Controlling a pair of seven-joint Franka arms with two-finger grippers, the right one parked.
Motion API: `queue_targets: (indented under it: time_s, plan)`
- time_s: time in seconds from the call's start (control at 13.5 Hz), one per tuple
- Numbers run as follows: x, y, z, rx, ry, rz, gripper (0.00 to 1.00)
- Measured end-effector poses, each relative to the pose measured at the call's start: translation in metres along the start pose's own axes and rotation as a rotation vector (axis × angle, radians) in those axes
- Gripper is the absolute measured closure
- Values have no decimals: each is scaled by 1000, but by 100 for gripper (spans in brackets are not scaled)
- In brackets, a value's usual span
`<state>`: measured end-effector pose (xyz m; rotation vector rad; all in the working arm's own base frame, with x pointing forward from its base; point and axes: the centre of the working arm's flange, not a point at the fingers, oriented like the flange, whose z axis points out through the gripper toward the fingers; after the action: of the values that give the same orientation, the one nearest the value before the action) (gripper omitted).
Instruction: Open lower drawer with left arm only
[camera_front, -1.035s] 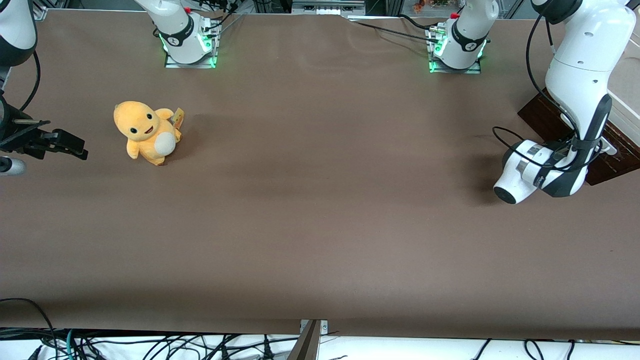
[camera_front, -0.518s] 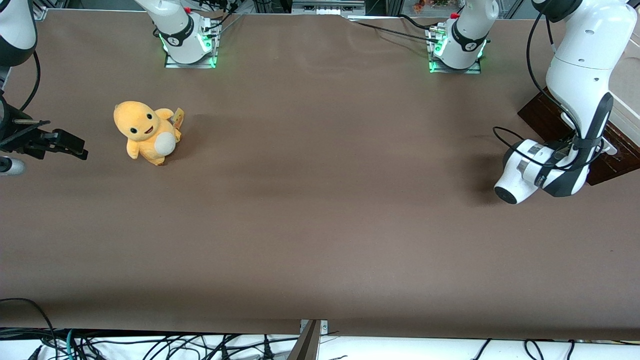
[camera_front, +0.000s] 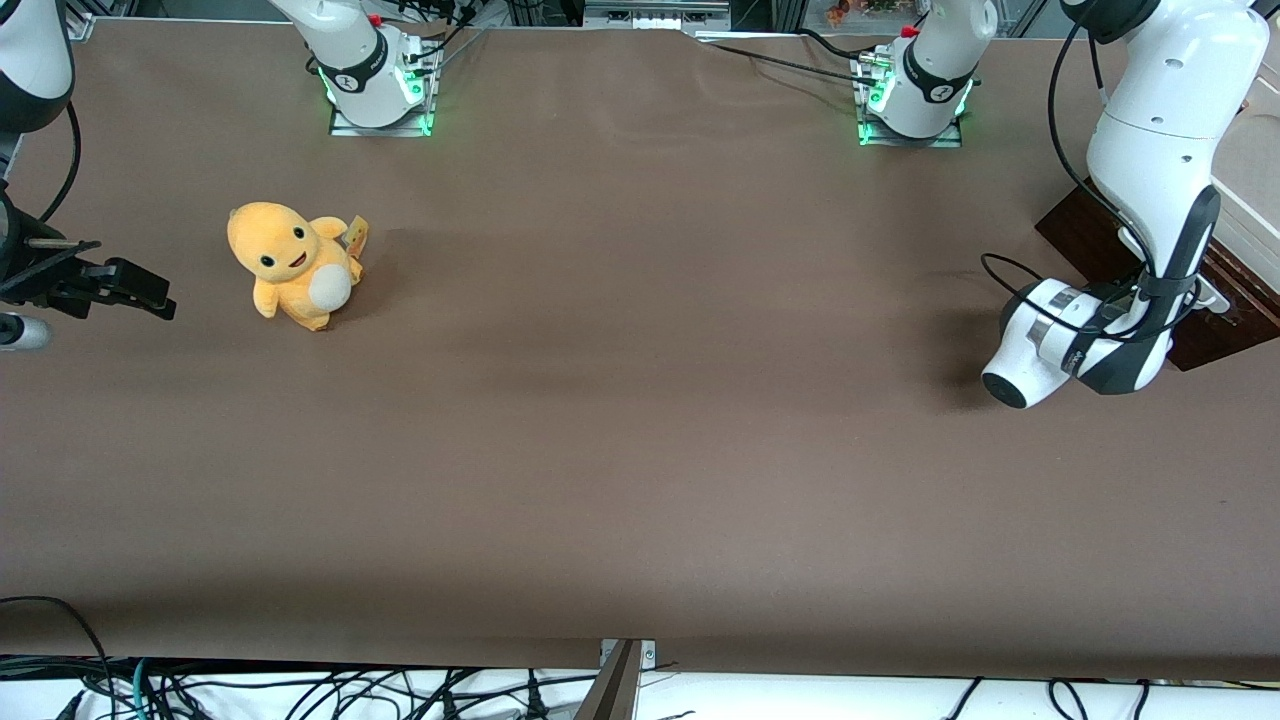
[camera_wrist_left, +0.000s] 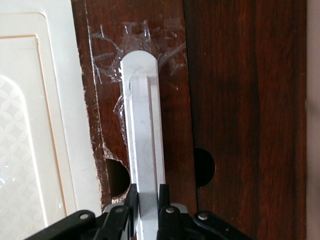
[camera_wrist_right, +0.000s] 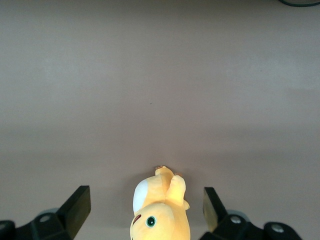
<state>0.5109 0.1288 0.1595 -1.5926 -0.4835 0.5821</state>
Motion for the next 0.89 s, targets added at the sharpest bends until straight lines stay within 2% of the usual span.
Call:
queue_targets:
  time_s: [0.89]
  plan:
    - [-15, -1, -39, 6, 70, -9, 81]
